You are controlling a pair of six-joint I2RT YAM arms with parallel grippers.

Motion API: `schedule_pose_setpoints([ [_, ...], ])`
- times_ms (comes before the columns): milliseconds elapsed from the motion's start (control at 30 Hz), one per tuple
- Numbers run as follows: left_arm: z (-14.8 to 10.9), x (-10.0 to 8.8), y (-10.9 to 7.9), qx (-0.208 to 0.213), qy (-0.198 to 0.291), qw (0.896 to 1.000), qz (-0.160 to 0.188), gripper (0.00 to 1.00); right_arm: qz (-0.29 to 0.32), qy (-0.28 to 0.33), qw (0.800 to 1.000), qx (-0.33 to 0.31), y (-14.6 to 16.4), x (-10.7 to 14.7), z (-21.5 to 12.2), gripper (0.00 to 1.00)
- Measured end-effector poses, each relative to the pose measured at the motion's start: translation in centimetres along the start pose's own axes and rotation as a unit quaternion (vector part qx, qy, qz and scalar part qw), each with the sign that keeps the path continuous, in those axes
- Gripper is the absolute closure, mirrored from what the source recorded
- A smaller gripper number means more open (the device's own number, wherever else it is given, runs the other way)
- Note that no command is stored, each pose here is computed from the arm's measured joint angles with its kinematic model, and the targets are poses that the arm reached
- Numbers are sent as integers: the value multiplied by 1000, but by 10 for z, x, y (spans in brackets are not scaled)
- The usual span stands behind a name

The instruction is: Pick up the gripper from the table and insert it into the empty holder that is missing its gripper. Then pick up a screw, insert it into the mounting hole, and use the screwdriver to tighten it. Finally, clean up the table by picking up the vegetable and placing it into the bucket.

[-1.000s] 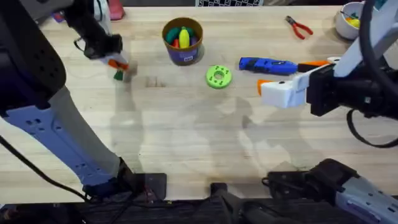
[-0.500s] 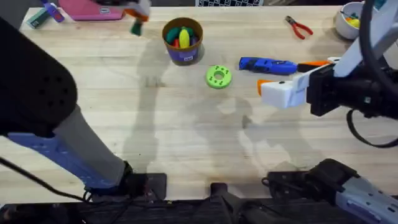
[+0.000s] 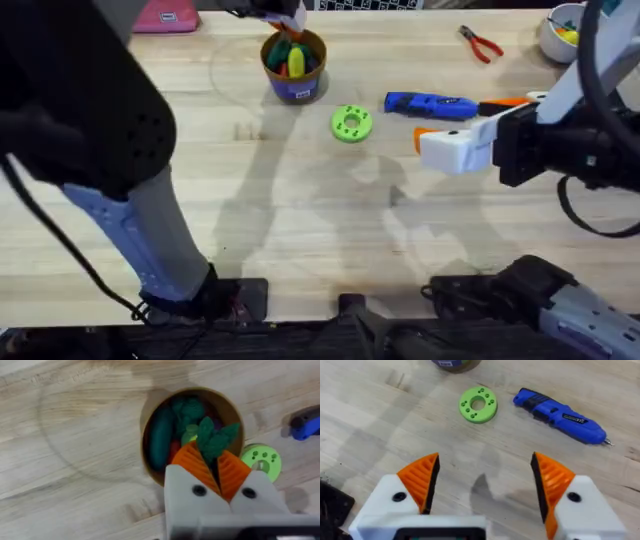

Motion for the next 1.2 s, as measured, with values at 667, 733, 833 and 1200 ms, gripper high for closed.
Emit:
schedule_pose_setpoints([
  [667,3,6,6,-16,19,1000,-12,13,0,-1,1000,5,-1,0,0,7],
  [733,-12,8,4,-18,15,1000,-11,13,0,-1,1000,12,-2,0,0,7],
  [833,-48,14,0,-23,-1,1000,-10,13,0,-3,1000,22,-4,-1,0,7],
  [1200,-152,91,-22,-42,-54,998,7,12,0,-3,999,32,-6,0,0,7],
])
Point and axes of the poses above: each hand's point on the last joint's axis, 136 mm out from that joint toward the fingers, its own z axis out along the fingers, its own y axis along the line the jaws close on, x = y × z, the point moved 8 cm from there along -z, back along the fingers, and after that the axes turned 2 degrees about -z, right-handed, at the moved point
